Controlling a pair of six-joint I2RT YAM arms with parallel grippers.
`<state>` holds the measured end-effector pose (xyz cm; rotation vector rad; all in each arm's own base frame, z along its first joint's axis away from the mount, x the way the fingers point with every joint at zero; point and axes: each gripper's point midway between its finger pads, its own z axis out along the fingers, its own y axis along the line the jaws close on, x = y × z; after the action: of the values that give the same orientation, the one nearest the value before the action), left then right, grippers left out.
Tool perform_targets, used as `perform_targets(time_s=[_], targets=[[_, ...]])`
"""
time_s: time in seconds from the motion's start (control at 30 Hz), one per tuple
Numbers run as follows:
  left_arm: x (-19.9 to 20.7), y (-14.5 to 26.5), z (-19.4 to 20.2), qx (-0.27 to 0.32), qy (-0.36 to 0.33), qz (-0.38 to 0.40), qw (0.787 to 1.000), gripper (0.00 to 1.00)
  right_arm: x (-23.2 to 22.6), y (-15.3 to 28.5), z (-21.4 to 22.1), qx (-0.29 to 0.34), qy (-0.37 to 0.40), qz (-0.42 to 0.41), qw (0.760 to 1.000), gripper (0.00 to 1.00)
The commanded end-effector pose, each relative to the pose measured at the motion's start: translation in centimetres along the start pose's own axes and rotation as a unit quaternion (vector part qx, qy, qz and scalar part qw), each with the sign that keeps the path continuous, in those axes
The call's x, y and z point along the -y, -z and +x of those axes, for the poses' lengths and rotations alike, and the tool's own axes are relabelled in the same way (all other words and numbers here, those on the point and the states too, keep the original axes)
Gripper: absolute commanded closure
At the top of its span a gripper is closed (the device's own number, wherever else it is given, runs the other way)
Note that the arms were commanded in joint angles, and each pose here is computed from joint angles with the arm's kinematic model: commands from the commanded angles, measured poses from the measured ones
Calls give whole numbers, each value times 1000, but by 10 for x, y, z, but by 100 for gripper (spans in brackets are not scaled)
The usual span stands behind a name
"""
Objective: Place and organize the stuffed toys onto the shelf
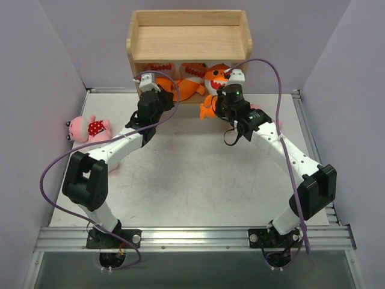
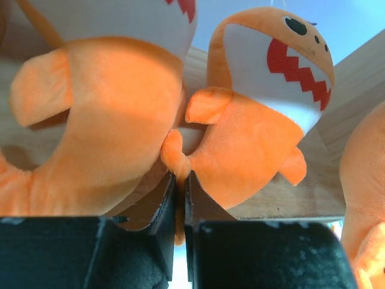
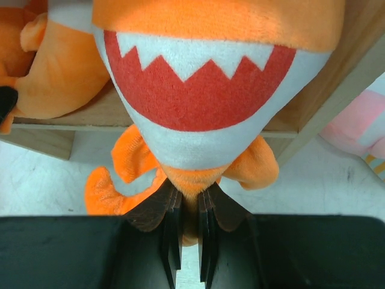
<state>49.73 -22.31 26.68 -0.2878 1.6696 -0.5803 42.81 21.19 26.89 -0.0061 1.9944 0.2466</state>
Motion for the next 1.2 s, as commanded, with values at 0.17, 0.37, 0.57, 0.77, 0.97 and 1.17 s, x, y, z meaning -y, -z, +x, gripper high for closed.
perform_targets(time_s=[0.17,0.37,0.57,0.77,0.97,1.17], targets=[[5,5,-17,39,48,3,998,89,12,-12,-37,46,8,64,997,100],[1,11,-16,43,55,0,998,90,20,-26,-40,49,10,103,993,100],[-2,13,-14,45,60,1,997,90,17,-37,-44,55,6,109,992,98],[0,14,-15,46,59,5,997,90,12,-49,-43,56,10,101,993,84],[2,14,-16,45,59,8,997,90,5,-52,-48,65,7,87,994,62],[2,14,-15,44,58,9,997,90,-1,-38,-59,75,-13,64,995,40]])
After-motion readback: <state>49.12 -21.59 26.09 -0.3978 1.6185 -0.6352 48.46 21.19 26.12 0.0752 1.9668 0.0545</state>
